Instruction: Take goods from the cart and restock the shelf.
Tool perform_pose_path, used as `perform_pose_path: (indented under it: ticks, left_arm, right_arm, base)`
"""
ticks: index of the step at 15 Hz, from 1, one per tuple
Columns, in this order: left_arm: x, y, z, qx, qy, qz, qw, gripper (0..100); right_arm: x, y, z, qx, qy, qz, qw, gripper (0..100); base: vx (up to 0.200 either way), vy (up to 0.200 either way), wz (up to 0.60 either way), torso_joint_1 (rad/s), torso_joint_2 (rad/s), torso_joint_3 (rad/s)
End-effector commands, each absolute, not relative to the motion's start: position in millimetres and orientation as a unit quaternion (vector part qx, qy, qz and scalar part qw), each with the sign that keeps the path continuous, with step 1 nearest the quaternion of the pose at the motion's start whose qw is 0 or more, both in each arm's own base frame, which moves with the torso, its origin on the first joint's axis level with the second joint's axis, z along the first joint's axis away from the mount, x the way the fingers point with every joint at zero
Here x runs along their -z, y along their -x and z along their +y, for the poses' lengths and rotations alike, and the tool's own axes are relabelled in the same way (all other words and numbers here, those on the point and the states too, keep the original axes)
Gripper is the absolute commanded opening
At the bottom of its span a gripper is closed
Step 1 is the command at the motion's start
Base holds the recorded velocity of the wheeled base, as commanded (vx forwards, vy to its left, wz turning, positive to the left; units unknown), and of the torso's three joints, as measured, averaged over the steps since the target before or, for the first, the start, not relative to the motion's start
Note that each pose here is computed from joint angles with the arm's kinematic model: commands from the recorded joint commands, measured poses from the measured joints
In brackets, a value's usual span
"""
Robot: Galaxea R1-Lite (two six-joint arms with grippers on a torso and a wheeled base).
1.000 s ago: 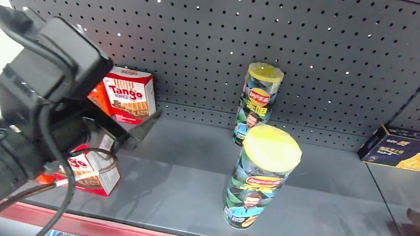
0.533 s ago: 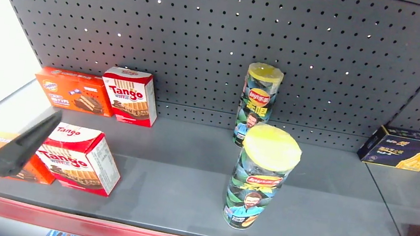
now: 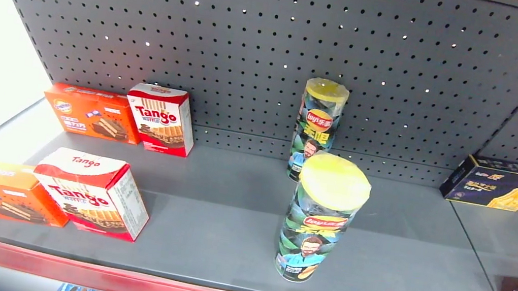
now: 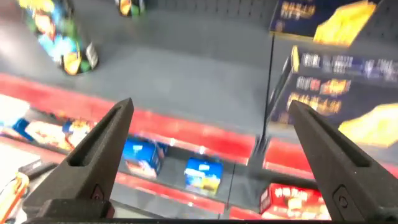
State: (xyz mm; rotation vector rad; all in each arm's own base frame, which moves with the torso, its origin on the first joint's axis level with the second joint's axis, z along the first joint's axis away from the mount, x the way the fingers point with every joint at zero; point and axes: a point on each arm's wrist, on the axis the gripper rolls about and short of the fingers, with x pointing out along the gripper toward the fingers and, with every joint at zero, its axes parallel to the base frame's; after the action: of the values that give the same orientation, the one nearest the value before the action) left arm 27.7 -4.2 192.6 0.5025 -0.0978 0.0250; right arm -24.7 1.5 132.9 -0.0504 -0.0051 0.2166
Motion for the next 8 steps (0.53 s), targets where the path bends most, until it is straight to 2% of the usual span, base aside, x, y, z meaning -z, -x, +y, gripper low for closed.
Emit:
perform_pose_path:
  ticks: [1, 5, 8]
  left_arm:
    - [-178.0, -9.0, 10.7, -0.038, -0.23, -0.066, 0.97, 100]
    - [-138.7, 1.2, 17.5, -0.062, -0.231, -0.056, 0.969, 100]
    - [-127.0, -0.6, 16.3, -0.059, -0.242, -0.04, 0.968, 100]
  right_arm:
    - [-116.1, 24.8, 1.5, -0.107, 0.024, -0.02, 0.994, 100]
    - [-91.8, 14.8, 0.9, -0.078, 0.018, -0.021, 0.997, 100]
    - [-82.3, 14.8, 0.4, -0.069, 0.022, 0.025, 0.997, 100]
  base:
    - [0.0, 0.0, 0.0, 0.0, 0.0, 0.0]
    - [0.0, 0.0, 0.0, 0.0, 0.0, 0.0]
    - [0.0, 0.0, 0.0, 0.0, 0.0, 0.0]
